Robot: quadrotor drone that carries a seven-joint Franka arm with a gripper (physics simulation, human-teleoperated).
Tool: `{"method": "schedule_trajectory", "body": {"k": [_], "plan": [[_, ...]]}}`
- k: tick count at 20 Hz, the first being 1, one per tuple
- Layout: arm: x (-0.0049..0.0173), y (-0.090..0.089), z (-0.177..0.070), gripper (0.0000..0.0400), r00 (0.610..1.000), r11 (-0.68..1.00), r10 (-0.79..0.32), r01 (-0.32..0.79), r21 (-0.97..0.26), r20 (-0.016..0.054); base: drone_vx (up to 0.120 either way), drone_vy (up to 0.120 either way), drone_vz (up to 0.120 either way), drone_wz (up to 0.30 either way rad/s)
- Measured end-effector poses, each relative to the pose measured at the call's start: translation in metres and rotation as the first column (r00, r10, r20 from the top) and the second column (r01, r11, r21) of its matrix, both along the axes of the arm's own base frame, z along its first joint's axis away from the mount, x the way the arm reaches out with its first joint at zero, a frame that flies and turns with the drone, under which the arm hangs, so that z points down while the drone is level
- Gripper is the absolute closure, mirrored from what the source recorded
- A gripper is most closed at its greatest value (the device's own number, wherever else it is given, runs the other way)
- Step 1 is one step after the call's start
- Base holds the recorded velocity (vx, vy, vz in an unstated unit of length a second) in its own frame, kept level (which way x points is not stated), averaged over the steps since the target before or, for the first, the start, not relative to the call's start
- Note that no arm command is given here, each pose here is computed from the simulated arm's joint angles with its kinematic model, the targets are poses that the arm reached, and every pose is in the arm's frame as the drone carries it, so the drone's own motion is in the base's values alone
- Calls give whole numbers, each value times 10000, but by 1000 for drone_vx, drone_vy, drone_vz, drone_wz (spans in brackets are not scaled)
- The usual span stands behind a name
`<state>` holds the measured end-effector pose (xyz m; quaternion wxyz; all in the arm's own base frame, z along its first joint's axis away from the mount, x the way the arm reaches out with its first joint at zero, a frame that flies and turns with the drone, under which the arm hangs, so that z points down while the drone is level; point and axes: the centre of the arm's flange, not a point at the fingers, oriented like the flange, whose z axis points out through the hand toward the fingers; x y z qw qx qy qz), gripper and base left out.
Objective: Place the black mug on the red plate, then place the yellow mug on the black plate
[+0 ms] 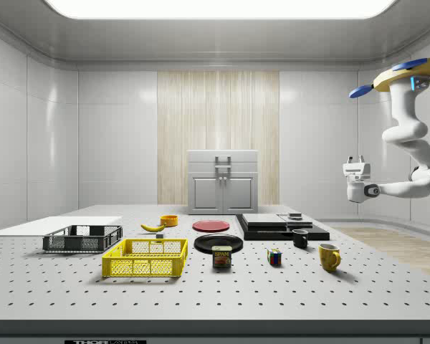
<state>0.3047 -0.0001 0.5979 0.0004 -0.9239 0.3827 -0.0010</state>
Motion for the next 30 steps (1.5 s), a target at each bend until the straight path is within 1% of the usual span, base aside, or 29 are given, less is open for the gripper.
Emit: {"method": "schedule_trajectory", "body": {"k": [1, 2, 3, 5, 7, 10, 15, 19, 22, 30], "plan": [[-15, 0, 77, 0, 10000, 10000, 0, 0, 0, 8, 0, 0, 0, 0], [-26, -1, 153, 0, 10000, 10000, 0, 0, 0, 16, 40, 0, 0, 0], [-32, -1, 226, 0, 10000, 10000, 0, 0, 0, 24, 120, 0, 0, 0], [-37, -1, 365, 0, 10000, 10000, 0, 0, 0, 40, 120, 0, 0, 0], [-33, -1, 496, 0, 10000, 10000, 0, 0, 0, 55, 120, 0, 0, 0], [-21, 0, 664, 0, 10000, 10000, 0, 0, 0, 79, 120, 0, 0, 0], [-8, 0, 834, 0, 9999, 10000, 0, 0, 0, 118, 120, 0, 0, 0], [-5, 0, 894, 0, 9999, 10000, 0, 0, -1, 148, 120, -10, 0, 0], [-5, 1, 915, 0, 9999, 10000, 0, 0, -1, 172, 120, -93, 0, 0], [-9, 1, 932, 0, 9997, 10000, 0, 0, -6, 233, 120, 0, 0, 0]]}}
